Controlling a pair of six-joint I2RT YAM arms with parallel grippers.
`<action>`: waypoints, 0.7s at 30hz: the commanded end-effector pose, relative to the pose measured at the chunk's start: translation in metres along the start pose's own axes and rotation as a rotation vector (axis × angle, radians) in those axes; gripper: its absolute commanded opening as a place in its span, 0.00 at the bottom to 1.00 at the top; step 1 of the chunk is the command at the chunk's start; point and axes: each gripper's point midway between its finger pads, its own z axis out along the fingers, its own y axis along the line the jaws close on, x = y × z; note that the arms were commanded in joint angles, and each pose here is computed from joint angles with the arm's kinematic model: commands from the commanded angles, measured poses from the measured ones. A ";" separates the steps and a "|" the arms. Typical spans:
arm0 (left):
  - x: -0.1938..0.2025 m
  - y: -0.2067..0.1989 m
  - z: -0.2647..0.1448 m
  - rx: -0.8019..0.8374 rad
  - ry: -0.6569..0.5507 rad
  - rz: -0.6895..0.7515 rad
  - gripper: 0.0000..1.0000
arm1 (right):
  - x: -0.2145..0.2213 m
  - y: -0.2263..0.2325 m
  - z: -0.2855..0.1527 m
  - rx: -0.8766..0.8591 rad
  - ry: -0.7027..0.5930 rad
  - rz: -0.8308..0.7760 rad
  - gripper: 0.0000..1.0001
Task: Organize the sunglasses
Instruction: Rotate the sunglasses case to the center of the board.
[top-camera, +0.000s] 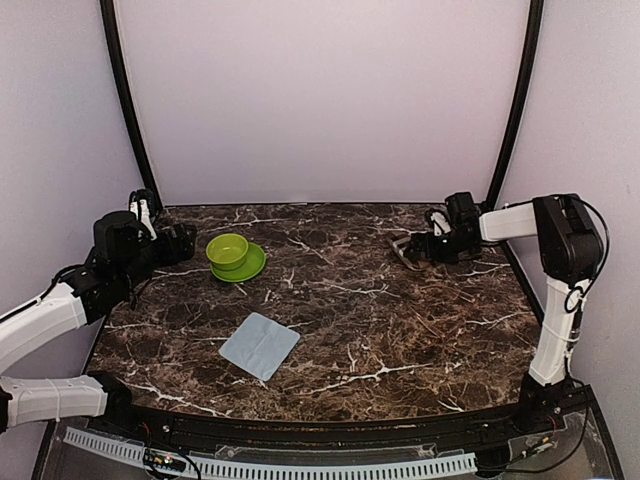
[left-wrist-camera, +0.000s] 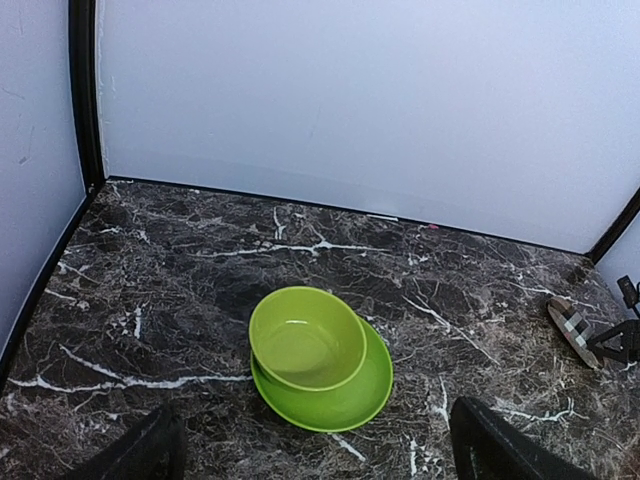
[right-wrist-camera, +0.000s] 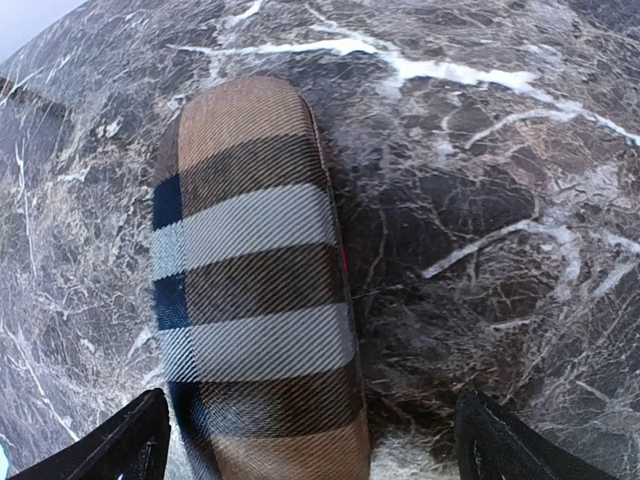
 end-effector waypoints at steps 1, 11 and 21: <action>0.002 -0.003 -0.002 0.021 -0.003 -0.015 0.94 | -0.005 0.017 -0.006 0.003 -0.013 -0.091 0.99; 0.004 0.000 -0.005 0.012 -0.003 -0.015 0.94 | -0.005 0.026 0.013 0.117 0.019 -0.199 0.99; 0.006 0.000 -0.007 0.018 0.003 -0.025 0.93 | -0.006 0.012 0.028 0.382 0.059 -0.323 0.93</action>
